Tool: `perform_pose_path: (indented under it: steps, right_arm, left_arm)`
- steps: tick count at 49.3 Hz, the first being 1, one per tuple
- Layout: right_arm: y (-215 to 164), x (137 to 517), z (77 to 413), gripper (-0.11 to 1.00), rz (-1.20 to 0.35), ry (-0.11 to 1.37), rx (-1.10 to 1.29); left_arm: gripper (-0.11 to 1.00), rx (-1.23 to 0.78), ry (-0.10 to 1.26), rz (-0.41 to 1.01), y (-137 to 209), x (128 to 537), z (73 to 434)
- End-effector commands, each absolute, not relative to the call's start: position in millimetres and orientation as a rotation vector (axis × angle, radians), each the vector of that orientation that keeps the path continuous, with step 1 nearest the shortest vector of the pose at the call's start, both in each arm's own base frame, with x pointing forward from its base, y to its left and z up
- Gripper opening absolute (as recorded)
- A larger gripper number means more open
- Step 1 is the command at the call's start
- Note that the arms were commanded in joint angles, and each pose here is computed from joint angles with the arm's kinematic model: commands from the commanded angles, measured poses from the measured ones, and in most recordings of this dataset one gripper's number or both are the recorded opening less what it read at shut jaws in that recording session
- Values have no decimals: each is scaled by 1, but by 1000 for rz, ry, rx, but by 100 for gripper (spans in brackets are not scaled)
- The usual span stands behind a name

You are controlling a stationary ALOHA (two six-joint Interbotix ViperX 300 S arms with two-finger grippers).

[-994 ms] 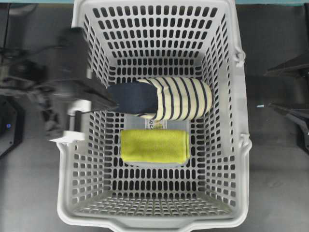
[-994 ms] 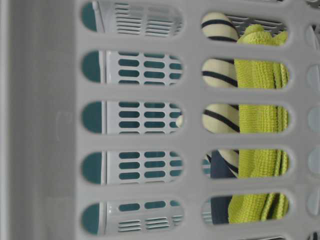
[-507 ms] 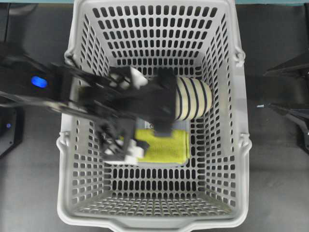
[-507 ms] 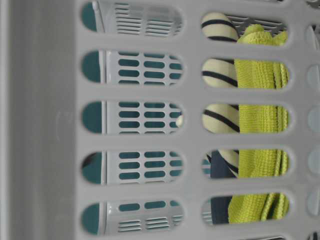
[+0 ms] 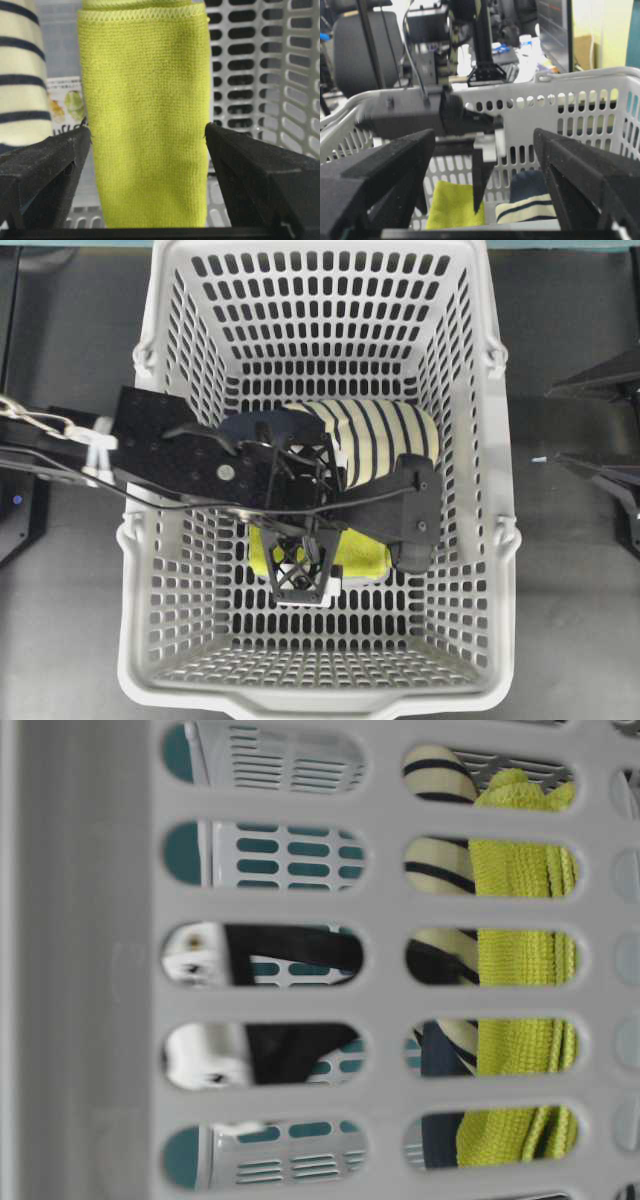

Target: Pick up the yellow cloth from the shopping basket with the left arm.

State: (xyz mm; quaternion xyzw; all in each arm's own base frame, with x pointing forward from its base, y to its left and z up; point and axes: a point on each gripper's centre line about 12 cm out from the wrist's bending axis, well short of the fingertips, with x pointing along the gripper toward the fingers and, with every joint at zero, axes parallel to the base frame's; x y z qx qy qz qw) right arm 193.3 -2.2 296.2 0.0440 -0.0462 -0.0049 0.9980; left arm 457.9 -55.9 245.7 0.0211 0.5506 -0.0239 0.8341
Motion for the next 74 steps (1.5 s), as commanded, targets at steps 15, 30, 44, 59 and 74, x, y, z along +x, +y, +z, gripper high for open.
perform_pose_path:
  steps: [15, 30, 44, 59, 74]
  right_arm:
    - [-3, 195, 303, 76, -11, -110, 92]
    - [-3, 195, 303, 76, -11, -108, 91]
    - [-3, 194, 302, 76, -12, -106, 91]
    - [-3, 194, 301, 76, -12, -105, 91]
    - [-3, 194, 299, 76, -12, -100, 92]
  left_arm:
    - [90, 32, 1193, -32, -49, 455, 200]
    - [88, 38, 1202, -39, -50, 447, 191]
    - [57, 57, 1197, -57, -54, 445, 195]
    - [16, 47, 1140, -48, -48, 442, 234]
    - [16, 41, 1079, -49, -52, 437, 339]
